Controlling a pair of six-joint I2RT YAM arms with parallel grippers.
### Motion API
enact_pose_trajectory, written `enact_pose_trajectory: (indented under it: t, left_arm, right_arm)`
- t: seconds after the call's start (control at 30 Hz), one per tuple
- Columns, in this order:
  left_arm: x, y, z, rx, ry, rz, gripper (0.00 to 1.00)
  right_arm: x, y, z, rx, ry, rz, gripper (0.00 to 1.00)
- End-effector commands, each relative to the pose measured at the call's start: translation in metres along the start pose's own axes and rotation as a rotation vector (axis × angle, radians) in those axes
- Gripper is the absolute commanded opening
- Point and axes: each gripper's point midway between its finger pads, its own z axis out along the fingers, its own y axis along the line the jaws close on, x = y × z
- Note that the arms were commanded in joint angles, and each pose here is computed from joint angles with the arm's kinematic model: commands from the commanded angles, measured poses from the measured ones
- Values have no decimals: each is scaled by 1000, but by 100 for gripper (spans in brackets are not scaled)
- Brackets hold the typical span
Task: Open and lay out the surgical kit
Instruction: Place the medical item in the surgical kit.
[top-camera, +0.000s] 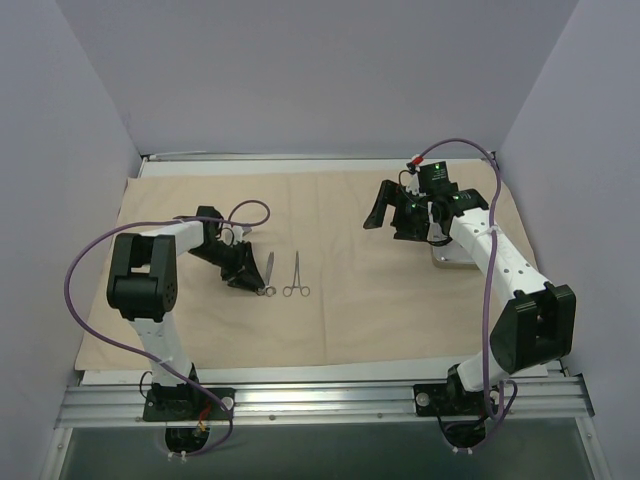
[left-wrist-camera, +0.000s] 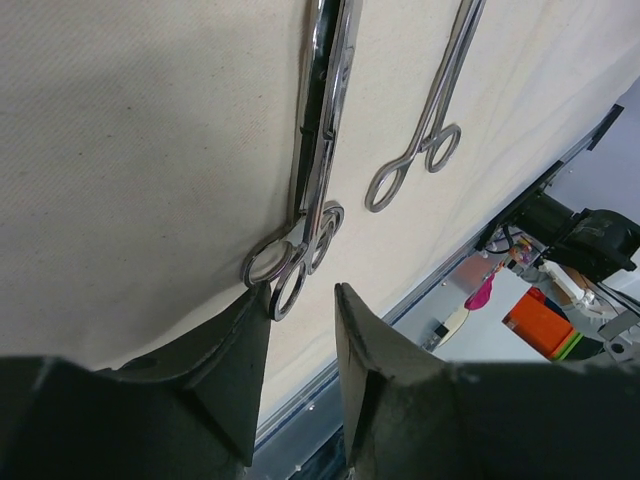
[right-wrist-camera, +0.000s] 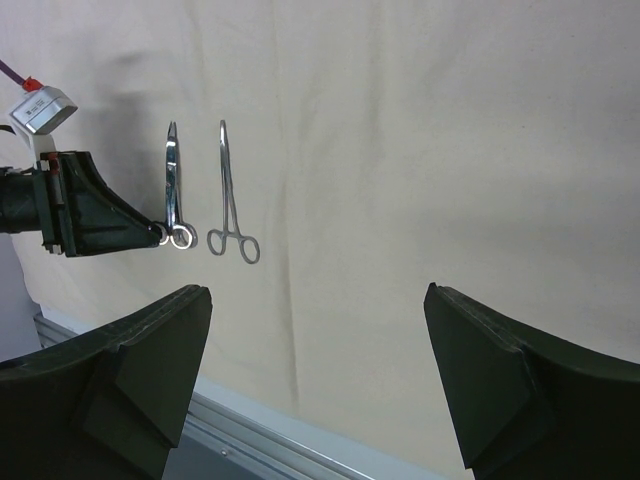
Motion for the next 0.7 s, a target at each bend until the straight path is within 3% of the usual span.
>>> enact_pose_trajectory:
  t: [0.0,0.57,0.67]
  left_arm:
    - [-9,-1,-6,-1,-20,34,41]
    - [0,11,-8,-43,-11,-20,48]
    - [3,10,-13,-58,-14,-20,48]
  right_arm:
    - [-3,3,-4,-21,-10,-14,92]
    - [-4,3,1,-26,-7,-6,93]
    - [-5,2,1,-20,-7,-5,100]
